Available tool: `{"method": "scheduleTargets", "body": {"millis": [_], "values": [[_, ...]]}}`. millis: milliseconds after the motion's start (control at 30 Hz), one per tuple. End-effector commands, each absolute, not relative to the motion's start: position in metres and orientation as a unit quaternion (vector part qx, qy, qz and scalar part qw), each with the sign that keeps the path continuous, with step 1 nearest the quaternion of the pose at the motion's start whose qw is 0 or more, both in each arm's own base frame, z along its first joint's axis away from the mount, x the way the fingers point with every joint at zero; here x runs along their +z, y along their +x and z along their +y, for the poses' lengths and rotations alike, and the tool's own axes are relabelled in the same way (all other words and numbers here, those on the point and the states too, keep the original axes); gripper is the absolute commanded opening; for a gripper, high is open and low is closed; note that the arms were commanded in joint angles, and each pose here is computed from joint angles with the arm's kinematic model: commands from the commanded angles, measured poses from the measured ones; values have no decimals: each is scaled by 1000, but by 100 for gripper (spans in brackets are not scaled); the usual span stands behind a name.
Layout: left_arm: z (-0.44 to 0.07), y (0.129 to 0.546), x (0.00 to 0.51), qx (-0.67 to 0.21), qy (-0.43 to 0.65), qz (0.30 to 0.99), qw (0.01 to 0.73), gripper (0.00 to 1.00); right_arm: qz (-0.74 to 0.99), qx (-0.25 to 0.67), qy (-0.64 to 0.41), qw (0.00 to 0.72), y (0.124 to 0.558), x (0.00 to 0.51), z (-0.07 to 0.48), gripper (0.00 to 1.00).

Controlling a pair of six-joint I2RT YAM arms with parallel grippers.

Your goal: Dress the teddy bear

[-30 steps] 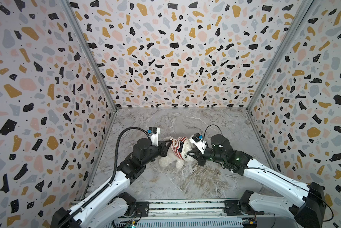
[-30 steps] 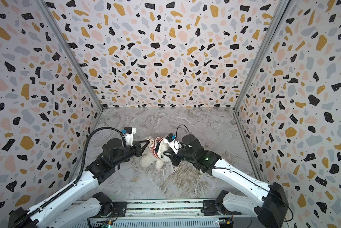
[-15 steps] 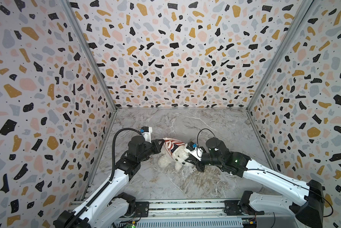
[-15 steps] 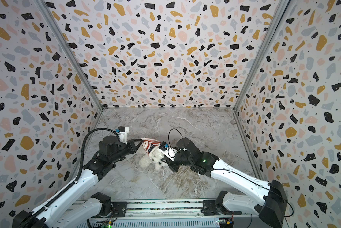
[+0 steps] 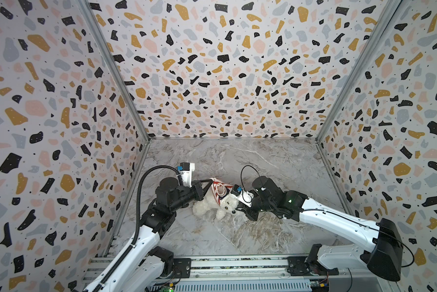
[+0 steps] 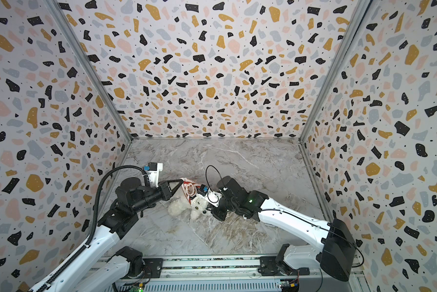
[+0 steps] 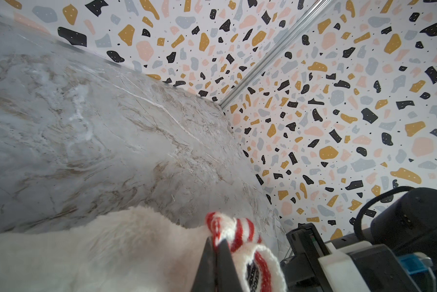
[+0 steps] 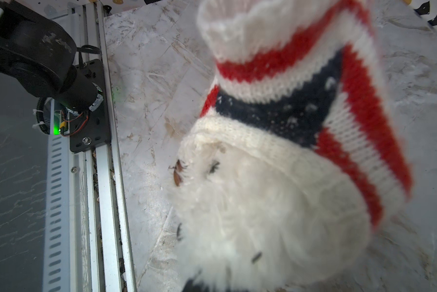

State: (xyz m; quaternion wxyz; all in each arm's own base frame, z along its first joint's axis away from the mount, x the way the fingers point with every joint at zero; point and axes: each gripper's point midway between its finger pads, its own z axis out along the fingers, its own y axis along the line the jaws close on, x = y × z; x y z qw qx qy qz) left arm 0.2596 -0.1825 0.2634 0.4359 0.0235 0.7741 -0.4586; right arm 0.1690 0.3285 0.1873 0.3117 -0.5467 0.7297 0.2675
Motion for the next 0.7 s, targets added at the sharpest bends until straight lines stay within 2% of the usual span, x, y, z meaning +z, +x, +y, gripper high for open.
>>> {"method": "scheduleTargets", "body": {"millis": [0, 133, 200, 333, 433, 467, 567, 667], "values": [[-166, 274, 310, -458, -1, 722, 519, 0, 748, 238, -568, 247, 150, 163, 310, 0], [-141, 297, 278, -378, -69, 772, 506, 0, 725, 216, -590, 281, 144, 170, 307, 0], [-142, 302, 267, -369, -71, 783, 495, 0, 713, 206, -600, 298, 140, 174, 306, 0], [-167, 296, 271, -409, -2, 775, 482, 0, 707, 194, -597, 325, 142, 183, 307, 0], [-176, 276, 275, -417, 54, 771, 479, 0, 722, 223, -566, 330, 152, 196, 308, 0], [-176, 269, 274, -411, 70, 773, 478, 3, 728, 235, -551, 334, 158, 202, 308, 0], [-170, 252, 272, -388, 97, 781, 480, 28, 739, 263, -517, 344, 173, 217, 304, 0], [-167, 238, 277, -384, 114, 777, 485, 43, 756, 280, -476, 352, 193, 227, 292, 0]]}}
